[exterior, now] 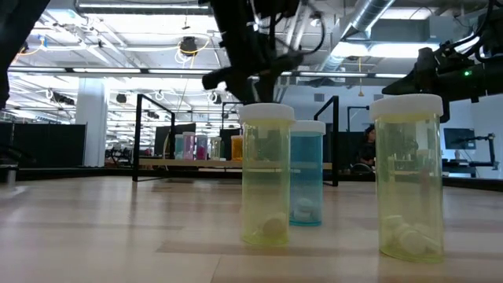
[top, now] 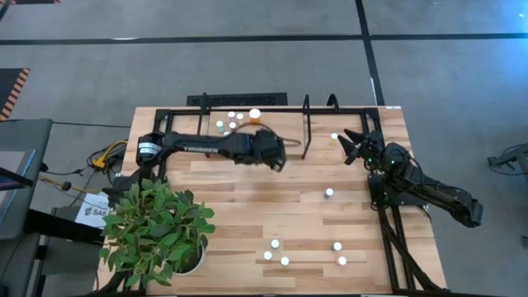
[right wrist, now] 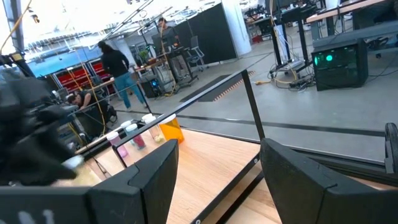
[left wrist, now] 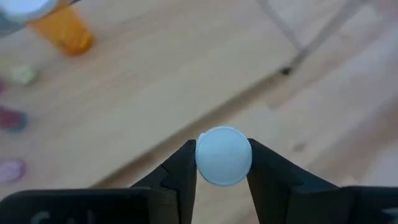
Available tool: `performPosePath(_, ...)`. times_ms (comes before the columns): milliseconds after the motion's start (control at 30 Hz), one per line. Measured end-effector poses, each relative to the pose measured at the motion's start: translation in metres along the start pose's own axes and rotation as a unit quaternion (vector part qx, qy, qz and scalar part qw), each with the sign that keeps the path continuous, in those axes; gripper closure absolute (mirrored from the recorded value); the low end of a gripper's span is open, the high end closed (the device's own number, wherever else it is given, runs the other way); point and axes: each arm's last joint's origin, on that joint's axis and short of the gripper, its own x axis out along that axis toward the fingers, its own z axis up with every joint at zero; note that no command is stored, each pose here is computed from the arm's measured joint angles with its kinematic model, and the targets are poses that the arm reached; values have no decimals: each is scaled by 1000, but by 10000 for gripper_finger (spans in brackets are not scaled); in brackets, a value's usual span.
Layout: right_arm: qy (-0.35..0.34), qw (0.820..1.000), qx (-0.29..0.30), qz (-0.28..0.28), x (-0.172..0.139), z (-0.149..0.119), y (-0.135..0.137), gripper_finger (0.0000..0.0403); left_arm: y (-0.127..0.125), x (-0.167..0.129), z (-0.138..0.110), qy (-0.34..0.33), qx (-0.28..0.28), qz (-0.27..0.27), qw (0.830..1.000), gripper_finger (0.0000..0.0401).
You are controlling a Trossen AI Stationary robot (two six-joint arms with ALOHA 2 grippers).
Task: Pick and place medicine bottles onto shelf by color
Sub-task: Put the yellow pill bottle on the shelf
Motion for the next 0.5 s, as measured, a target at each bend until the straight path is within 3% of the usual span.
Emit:
performPosePath(233,0,1000,0,0,0,0,0,154,41,25,31,65,-34,4,997,296)
performPosePath(500,0,1000,0,0,0,0,0,154,73,41,52,54,-39,36,997,296)
